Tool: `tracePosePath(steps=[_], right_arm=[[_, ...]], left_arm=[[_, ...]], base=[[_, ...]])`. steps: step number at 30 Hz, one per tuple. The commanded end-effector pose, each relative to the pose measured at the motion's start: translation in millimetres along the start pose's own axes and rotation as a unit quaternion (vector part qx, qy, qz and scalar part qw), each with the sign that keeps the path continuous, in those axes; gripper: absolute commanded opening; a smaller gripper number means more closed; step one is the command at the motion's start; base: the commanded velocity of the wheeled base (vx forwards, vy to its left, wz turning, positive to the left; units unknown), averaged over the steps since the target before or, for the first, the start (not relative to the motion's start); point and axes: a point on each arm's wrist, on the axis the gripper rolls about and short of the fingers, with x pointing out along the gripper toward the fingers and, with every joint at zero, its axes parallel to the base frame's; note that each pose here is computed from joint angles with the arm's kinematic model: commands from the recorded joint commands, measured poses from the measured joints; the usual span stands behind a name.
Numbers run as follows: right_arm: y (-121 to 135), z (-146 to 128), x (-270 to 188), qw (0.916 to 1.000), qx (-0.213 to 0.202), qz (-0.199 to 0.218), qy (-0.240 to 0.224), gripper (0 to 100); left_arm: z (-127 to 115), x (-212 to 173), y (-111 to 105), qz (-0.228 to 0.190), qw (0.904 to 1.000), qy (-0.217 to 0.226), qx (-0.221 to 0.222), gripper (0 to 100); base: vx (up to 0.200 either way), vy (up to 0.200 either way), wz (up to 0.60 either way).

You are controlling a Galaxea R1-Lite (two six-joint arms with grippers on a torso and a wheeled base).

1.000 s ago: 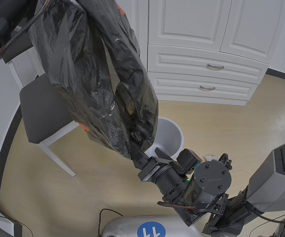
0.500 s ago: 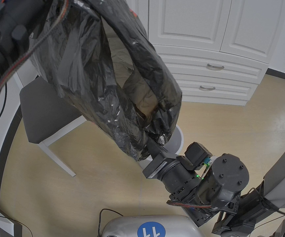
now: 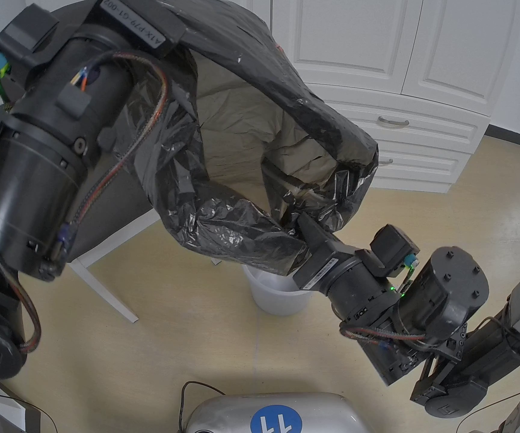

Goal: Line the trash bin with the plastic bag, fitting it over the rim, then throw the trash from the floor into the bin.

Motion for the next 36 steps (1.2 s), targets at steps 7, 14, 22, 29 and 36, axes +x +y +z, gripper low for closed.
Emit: tracePosePath(steps=[7,14,22,29,36], right_arm=[[-20.7,40.3,7.7,0.9965,-0.052,-0.064,-0.009,0],[-27.0,64.9,7.1,0.9937,-0.061,-0.094,-0.008,0],[-18.2,98.9,3.4,0.9935,-0.020,-0.112,-0.003,0],[-21.4,135.1,-18.4,0.9921,-0.010,-0.118,0.042,0],[-27.8,155.8,-54.5,0.9852,-0.037,-0.124,0.112,0]], left_arm=[[-39.4,16.0,27.0,0.041,0.9971,0.034,0.054,0],[-58.8,22.4,43.7,0.066,0.9927,0.058,0.083,0],[-78.5,16.0,68.4,0.106,0.9725,0.151,0.142,0],[-86.0,12.3,80.3,0.126,0.9578,0.196,0.168,0],[-82.4,7.0,81.8,0.131,0.9525,0.208,0.179,0]], base=[[0.000,0.000,0.00],[0.000,0.000,0.00],[0.000,0.000,0.00],[0.000,0.000,0.00],[0.000,0.000,0.00]])
